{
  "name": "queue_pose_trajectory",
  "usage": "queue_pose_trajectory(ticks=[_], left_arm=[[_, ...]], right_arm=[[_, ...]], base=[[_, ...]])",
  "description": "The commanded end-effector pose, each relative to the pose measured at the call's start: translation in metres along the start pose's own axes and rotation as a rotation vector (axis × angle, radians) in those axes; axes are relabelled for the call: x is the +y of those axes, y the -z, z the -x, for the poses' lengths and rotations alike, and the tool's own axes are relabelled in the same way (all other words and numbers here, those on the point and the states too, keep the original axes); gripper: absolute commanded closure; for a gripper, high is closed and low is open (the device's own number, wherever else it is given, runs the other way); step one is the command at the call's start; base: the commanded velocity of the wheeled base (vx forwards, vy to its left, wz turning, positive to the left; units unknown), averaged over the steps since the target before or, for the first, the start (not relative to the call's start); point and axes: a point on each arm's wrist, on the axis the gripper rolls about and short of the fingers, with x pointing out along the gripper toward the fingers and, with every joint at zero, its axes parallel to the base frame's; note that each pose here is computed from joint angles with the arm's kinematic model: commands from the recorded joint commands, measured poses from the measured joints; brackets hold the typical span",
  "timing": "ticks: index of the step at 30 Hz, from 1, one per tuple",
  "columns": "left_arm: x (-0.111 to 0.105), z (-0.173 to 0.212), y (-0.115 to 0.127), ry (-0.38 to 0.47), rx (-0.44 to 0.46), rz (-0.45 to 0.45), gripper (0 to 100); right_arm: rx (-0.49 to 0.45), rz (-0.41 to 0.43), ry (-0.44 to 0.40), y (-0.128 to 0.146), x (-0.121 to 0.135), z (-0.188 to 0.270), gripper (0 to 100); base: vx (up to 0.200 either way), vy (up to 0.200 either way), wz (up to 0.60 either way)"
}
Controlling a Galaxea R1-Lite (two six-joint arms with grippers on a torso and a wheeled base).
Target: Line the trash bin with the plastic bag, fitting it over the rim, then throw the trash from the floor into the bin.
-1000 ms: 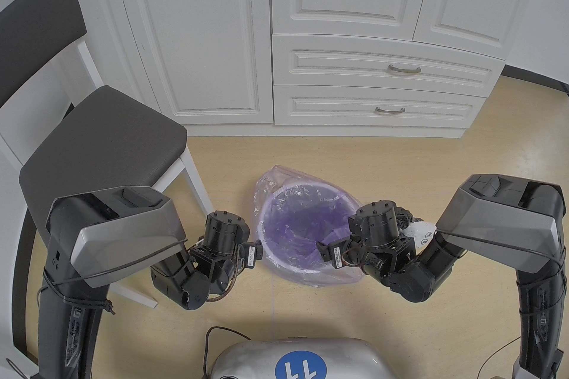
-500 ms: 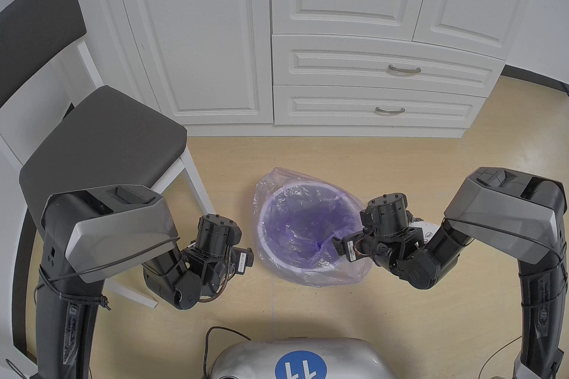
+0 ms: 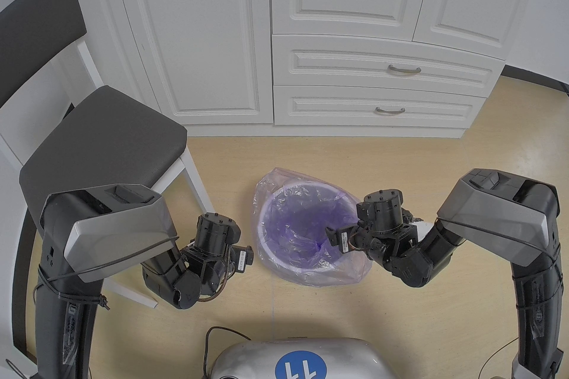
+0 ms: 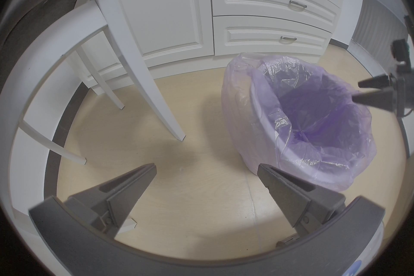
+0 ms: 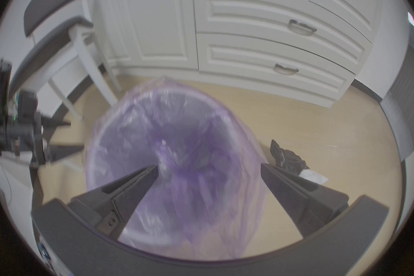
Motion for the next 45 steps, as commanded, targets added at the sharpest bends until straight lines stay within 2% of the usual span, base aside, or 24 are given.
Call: queue_pose_trajectory(ticks=[1,5,8,13,16,17,23,28,32,33,35,36,41,45], left_arm=[[0.000,0.001,-0.001,0.000,-0.003,0.001,0],[-0.001,0.002,-0.002,0.002,-0.006,0.003,0],[-0.001,0.002,-0.003,0.002,-0.009,0.004,0],[-0.003,0.003,-0.003,0.005,-0.013,0.002,0],[-0.003,0.003,-0.003,0.003,-0.013,0.002,0],[-0.003,0.003,-0.003,0.003,-0.013,0.002,0],[-0.003,0.003,-0.003,0.002,-0.013,0.004,0],[-0.003,0.003,-0.004,0.004,-0.017,0.005,0],[-0.004,0.003,-0.006,0.008,-0.042,0.015,0],[-0.005,0.002,-0.006,0.010,-0.052,0.014,0],[-0.006,0.002,-0.005,0.011,-0.055,0.014,0],[-0.007,0.003,-0.005,0.014,-0.058,0.014,0],[-0.007,0.003,-0.005,0.014,-0.057,0.013,0],[-0.007,0.003,-0.005,0.013,-0.057,0.013,0]], right_arm=[[-0.035,-0.056,-0.009,0.008,0.013,-0.019,0],[0.012,-0.034,-0.011,0.027,0.019,-0.024,0],[0.033,-0.014,-0.005,0.029,0.018,-0.020,0],[0.064,0.076,-0.029,0.013,0.016,0.026,0],[0.072,0.107,-0.038,0.013,0.015,0.036,0],[0.091,0.174,-0.050,0.019,0.012,0.046,0],[0.149,0.228,-0.052,0.034,0.011,0.047,0],[0.190,0.314,-0.060,0.048,0.008,0.047,0],[0.123,0.269,-0.050,0.034,0.009,0.042,0],[0.061,0.209,-0.036,0.023,0.011,0.035,0],[0.029,0.161,-0.031,0.018,0.013,0.030,0],[0.004,0.108,-0.022,0.015,0.015,0.019,0],[0.022,0.107,0.060,0.029,0.010,-0.007,0],[0.040,0.116,0.072,0.032,0.010,-0.009,0]], base=[[0.000,0.000,0.00],[0.000,0.000,0.00],[0.000,0.000,0.00],[0.000,0.000,0.00],[0.000,0.000,0.00],[0.000,0.000,0.00],[0.000,0.000,0.00],[0.000,0.000,0.00],[0.000,0.000,0.00],[0.000,0.000,0.00],[0.000,0.000,0.00],[0.000,0.000,0.00],[0.000,0.000,0.00],[0.000,0.000,0.00]])
